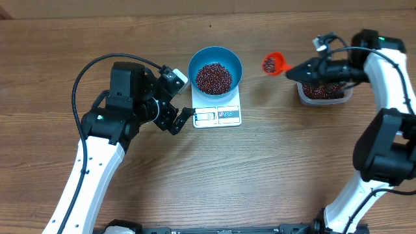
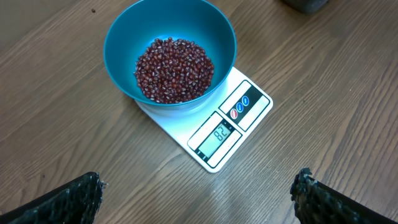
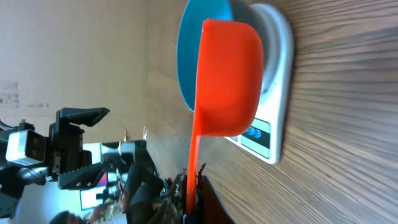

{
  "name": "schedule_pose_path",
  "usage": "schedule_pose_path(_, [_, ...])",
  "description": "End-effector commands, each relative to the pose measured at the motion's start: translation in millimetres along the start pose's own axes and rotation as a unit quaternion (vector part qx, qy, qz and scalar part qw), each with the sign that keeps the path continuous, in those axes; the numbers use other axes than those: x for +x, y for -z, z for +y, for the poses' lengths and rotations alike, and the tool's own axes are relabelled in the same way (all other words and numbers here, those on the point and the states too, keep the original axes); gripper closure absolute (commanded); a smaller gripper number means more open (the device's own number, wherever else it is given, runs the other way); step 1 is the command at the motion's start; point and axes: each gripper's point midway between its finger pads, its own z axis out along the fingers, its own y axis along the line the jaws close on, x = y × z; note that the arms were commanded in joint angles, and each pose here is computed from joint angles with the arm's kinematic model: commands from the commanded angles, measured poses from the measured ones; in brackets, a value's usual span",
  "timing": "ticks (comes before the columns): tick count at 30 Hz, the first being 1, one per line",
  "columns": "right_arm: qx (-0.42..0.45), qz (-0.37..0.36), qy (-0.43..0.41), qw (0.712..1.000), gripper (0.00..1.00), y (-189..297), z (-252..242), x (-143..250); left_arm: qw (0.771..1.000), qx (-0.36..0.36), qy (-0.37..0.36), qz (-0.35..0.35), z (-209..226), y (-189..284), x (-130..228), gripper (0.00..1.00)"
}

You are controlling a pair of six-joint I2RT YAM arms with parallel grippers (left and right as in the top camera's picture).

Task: Scoop item into bowl and weigh 150g on scale
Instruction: 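Lift the filled scoop from the tub over the blue bowl, then tip the scoop with the right gripper to pour beans into the bowl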

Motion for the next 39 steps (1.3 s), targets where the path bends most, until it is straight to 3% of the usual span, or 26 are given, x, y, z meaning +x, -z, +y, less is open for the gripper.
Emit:
schedule_pose_path(1, [-0.019, 0.021, -0.011, 1.0, 0.96, -24.2, 17.3, 0.6, 1.0, -0.003, 0.006, -0.002, 3.3, 1.0, -0.4, 0.0])
schedule_pose_path(8, [0.008, 0.045, 0.027, 0.999, 0.96, -52.0, 48.2, -6.0, 1.0, -0.003, 0.006, -0.002, 3.3, 1.0, -0.3, 0.0])
schedule_pose_path(20, [0.154, 0.071, 0.104, 0.98, 0.96, -89.3, 64.7, -6.9, 1.0, -0.003, 0.006, -0.002, 3.3, 1.0, -0.4, 0.01])
schedule_pose_path(30, [0.338, 0.047, 0.178, 0.923, 0.96, -106.7, 59.5, -17.0, 1.0, -0.003, 0.006, -0.002, 3.3, 1.2, -0.5, 0.01])
schedule_pose_path(39, [0.394, 0.017, 0.239, 0.887, 0.96, -125.0, 68.4, -27.4, 1.0, -0.003, 0.006, -0.002, 3.3, 1.0, -0.4, 0.01])
